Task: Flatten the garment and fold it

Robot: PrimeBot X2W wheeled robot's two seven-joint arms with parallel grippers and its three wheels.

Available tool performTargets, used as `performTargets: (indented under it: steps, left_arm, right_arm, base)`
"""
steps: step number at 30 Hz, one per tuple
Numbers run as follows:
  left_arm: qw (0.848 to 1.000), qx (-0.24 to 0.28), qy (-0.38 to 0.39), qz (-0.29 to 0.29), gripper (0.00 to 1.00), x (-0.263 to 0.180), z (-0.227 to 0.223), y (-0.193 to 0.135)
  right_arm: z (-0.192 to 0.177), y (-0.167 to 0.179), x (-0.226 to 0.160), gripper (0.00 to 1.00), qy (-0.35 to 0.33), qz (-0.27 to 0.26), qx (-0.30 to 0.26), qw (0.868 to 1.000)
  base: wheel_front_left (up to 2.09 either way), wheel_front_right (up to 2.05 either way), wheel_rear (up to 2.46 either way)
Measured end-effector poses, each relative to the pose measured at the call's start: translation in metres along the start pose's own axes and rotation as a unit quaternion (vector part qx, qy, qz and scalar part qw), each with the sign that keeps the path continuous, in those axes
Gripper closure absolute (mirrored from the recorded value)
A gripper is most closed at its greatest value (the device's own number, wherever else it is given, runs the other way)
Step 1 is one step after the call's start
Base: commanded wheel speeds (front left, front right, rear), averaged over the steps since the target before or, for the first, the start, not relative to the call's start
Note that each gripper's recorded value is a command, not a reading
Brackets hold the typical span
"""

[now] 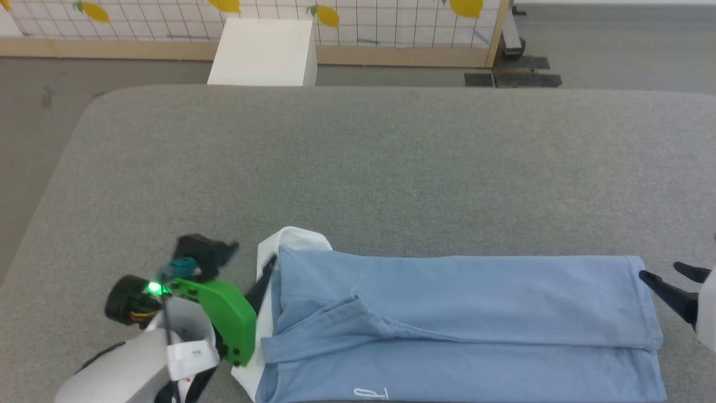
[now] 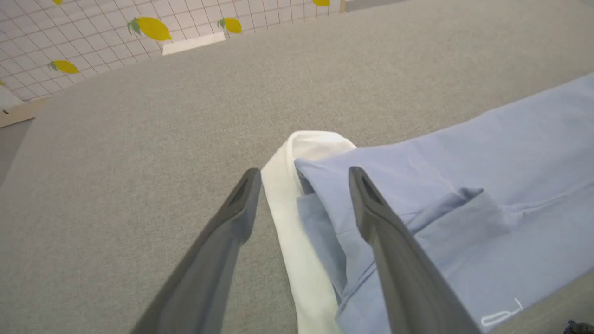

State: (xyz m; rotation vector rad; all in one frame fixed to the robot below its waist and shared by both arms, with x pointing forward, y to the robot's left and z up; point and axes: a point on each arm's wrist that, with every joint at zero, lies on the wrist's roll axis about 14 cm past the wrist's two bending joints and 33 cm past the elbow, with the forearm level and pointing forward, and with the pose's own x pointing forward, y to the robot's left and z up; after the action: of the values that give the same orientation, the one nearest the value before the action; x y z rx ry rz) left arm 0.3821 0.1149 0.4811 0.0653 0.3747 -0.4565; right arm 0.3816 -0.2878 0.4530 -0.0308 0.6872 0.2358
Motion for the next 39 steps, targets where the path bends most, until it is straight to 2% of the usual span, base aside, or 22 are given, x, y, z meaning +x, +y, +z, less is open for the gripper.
performTargets:
  steps: [3, 5, 11, 17, 24, 30, 39]
  left_arm:
    - [0.995, -0.011, -0.09, 0.043, 0.0, -0.007, 0.033, 0.015]
    - [0.985, -0.021, -0.145, 0.093, 0.0, -0.016, 0.05, 0.034]
    - [0.964, -0.028, -0.196, 0.18, 0.0, -0.042, 0.059, 0.061]
    - [0.953, 0.031, -0.229, 0.196, 0.0, -0.063, 0.061, 0.055]
    - [0.953, 0.1, -0.222, 0.182, 0.0, -0.07, 0.041, 0.043]
    - [0.956, 0.108, -0.206, 0.176, 0.0, -0.067, 0.028, 0.04]
    - [0.957, 0.102, -0.196, 0.189, 0.0, -0.063, 0.019, 0.049]
  right_arm:
    - [-0.001, -0.008, -0.007, 0.0, -0.016, -0.013, 0.03, 0.999]
    - [-0.008, -0.012, -0.008, 0.0, -0.022, -0.024, 0.058, 0.998]
    - [-0.035, -0.019, -0.004, 0.0, -0.024, -0.052, 0.123, 0.991]
    - [-0.055, -0.021, 0.005, 0.0, -0.016, -0.077, 0.149, 0.986]
    - [-0.082, -0.013, 0.02, 0.0, 0.038, -0.084, 0.173, 0.981]
    - [-0.088, -0.009, 0.03, 0.0, 0.07, -0.078, 0.195, 0.975]
    - [-0.097, 0.017, 0.037, 0.0, 0.137, -0.027, 0.209, 0.968]
  base:
    - [0.0, 0.0, 0.0]
    - [0.0, 0.0, 0.0]
    - [0.0, 0.0, 0.0]
    - [0.0, 0.0, 0.0]
    - [0.0, 0.0, 0.0]
    - [0.0, 0.0, 0.0]
    - [0.0, 0.0, 0.0]
